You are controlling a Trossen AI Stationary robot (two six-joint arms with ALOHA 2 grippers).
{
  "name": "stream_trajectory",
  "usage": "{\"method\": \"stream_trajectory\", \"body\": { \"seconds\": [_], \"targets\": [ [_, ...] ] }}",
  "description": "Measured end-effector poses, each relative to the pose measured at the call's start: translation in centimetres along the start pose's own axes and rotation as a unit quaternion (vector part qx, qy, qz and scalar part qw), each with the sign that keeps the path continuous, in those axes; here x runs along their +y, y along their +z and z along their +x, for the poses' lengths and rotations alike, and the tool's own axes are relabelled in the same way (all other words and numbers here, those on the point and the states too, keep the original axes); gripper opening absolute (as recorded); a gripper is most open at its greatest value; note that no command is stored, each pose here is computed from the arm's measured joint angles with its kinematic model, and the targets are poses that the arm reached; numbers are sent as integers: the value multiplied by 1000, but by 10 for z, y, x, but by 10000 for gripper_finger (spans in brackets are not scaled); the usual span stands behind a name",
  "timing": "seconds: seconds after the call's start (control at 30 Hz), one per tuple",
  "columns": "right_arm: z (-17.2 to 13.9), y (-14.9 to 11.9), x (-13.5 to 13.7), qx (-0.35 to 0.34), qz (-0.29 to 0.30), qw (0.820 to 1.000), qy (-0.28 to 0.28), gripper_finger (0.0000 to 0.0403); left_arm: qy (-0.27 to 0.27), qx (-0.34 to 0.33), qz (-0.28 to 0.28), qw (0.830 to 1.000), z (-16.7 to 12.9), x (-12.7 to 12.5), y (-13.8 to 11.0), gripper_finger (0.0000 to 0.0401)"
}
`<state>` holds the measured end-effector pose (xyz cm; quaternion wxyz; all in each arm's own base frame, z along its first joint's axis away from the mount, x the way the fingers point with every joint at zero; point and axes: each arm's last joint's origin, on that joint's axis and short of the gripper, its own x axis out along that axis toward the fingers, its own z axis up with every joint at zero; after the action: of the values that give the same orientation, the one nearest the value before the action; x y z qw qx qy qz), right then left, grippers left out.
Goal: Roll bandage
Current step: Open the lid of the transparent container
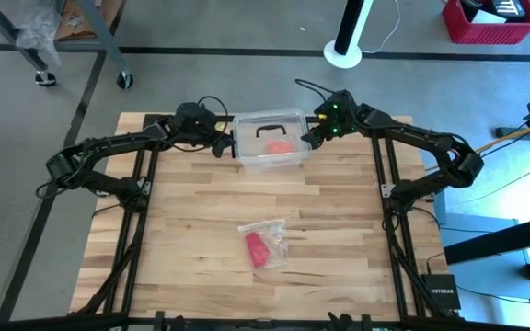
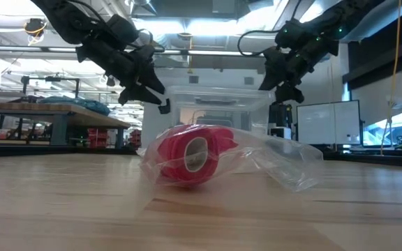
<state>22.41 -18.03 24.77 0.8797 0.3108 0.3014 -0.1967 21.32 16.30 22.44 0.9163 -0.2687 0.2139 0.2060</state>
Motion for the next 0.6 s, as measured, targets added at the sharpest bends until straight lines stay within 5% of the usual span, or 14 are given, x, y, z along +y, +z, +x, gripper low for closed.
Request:
{"method": "stream_trajectory", "body": {
  "seconds": [0.6],
  "targets": [
    [-13, 5, 9, -11, 5, 999, 37, 221, -15, -19, 5, 1000, -1, -4, 10, 182]
  ]
}}
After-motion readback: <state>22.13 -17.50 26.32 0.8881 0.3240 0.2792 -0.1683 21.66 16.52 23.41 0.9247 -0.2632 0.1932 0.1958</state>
